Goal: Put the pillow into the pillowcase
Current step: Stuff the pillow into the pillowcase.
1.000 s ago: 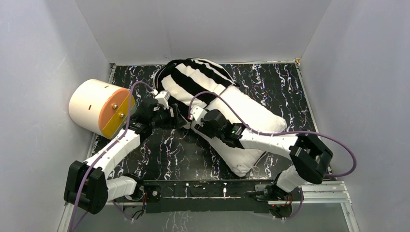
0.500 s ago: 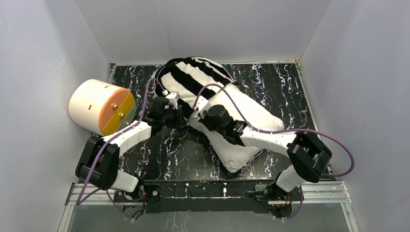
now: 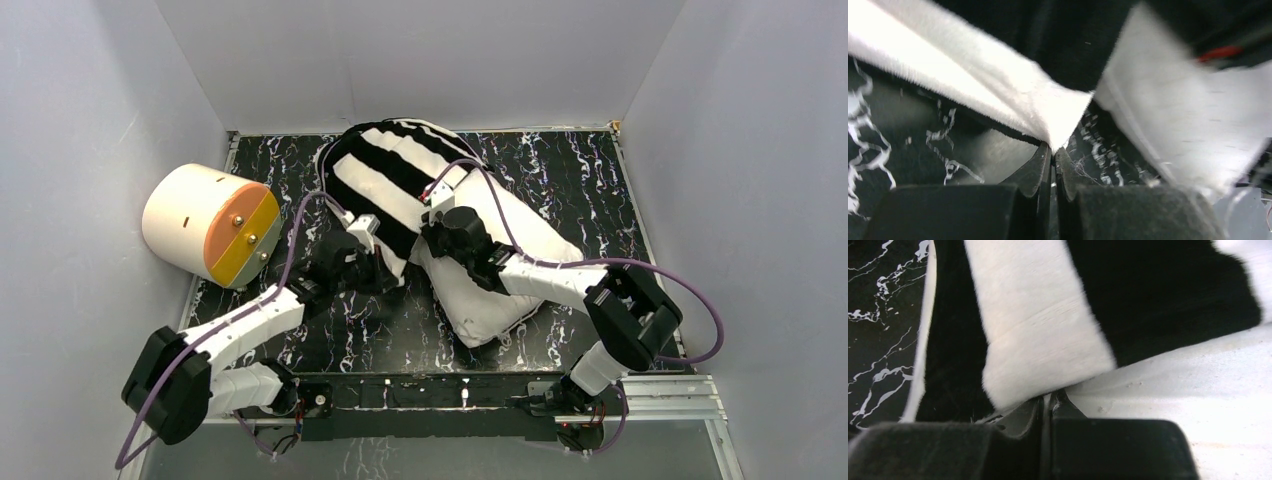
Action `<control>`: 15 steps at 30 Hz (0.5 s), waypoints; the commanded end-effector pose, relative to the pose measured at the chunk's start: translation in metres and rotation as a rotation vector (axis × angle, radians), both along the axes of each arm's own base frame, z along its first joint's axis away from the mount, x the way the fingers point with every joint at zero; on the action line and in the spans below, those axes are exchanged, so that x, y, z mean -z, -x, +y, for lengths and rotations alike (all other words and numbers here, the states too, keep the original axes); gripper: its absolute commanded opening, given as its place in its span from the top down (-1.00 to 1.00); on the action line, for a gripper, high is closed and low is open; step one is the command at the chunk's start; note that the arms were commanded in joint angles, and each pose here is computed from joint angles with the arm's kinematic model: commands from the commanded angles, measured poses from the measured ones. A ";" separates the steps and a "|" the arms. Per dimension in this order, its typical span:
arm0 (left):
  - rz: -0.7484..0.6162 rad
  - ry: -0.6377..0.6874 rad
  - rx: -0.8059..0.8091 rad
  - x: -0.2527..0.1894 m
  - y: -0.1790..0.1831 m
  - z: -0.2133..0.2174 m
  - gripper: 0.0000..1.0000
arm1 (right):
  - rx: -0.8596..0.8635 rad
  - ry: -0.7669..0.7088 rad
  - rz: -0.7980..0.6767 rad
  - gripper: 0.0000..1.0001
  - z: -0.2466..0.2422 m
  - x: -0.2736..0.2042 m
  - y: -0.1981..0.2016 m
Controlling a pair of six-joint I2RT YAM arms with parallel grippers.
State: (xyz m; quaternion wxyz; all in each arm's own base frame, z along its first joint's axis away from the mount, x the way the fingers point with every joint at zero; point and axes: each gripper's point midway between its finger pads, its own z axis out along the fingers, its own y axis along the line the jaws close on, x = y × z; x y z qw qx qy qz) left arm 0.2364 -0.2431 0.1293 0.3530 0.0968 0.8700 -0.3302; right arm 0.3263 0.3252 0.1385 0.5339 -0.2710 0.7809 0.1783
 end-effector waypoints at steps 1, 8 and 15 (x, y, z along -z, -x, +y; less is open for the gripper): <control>0.182 0.019 -0.006 0.042 0.028 -0.005 1.00 | 0.062 -0.170 -0.067 1.00 0.009 -0.033 -0.021; 0.152 -0.093 -0.084 0.035 0.005 0.005 0.79 | 0.056 -0.127 -0.066 1.00 -0.001 -0.024 -0.013; -0.050 -0.143 -0.064 -0.031 -0.019 0.011 -0.08 | -0.023 -0.137 -0.064 0.90 -0.005 -0.034 0.006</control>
